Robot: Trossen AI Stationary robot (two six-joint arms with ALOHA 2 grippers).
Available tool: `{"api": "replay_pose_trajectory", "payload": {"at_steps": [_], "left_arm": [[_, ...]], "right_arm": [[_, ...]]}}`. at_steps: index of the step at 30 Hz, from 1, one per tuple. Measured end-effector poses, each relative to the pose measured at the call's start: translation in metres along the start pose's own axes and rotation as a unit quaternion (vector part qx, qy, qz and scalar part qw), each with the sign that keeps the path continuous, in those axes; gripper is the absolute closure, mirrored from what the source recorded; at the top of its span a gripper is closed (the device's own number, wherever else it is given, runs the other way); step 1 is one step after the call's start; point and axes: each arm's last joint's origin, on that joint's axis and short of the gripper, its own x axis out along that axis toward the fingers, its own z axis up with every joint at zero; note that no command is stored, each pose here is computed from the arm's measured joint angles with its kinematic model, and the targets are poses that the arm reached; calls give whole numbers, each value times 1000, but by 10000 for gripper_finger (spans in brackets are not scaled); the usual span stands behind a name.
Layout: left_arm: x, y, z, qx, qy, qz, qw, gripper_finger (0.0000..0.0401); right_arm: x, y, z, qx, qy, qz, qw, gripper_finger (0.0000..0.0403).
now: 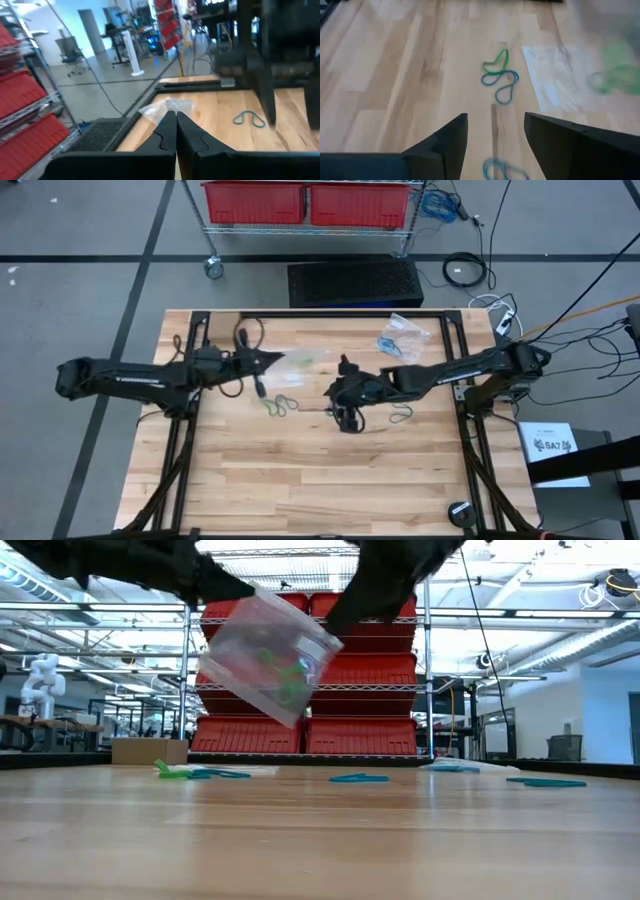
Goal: Sort rubber bands
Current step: Put the green rubber band into the transparent zip bag
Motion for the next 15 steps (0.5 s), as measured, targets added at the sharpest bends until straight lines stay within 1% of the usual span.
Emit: {"api": "replay_pose_trajectory", "payload": {"at_steps": [3,7,9,12,15], "left_arm": [[-15,6,2,-5,-22,15,1000,401],[-30,12,4,-10,-46,28,999,401],[-35,14,5,-10,-46,31,998,401],[-41,16,6,-10,-45,33,998,401],[-44,17,7,-10,-44,35,998,401]], "right_arm": [[26,3,-9,-20,-34,1,999,218],[58,6,-6,-46,-64,-1,997,218],[78,9,-3,-61,-55,3,997,218],[106,11,6,-72,-54,37,995,218],[132,8,14,-82,-53,52,994,218]]}}
